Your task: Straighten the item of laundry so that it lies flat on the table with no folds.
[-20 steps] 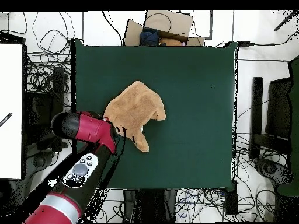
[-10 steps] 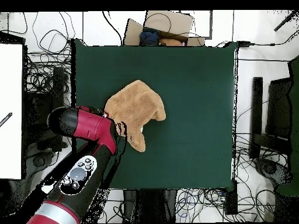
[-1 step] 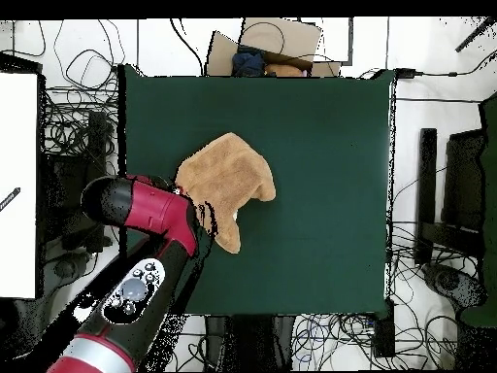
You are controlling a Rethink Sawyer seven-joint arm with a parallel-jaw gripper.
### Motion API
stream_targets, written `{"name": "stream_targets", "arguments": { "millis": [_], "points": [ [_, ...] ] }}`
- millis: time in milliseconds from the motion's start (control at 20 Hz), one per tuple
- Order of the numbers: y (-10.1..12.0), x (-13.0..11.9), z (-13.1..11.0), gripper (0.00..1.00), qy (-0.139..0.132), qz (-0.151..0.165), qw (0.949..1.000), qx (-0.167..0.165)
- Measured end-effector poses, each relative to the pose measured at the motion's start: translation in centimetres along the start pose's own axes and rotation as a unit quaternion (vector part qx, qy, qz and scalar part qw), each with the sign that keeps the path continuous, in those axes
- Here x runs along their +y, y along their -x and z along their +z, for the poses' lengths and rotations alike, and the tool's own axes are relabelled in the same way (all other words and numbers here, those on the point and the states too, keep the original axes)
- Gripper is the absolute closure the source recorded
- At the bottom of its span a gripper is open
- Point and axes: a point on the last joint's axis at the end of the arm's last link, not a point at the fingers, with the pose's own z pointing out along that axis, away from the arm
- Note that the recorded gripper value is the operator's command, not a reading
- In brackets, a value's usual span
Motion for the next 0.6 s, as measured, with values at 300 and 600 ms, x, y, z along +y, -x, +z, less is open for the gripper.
{"name": "stream_targets", "arguments": {
  "millis": [300,600],
  "points": [
    [0.4,-0.7,1.3,1.00,0.007,0.013,0.9998,-0.012],
    [1.0,-1.9,3.4,1.00,0.014,0.033,0.9989,-0.030]
  ]
}}
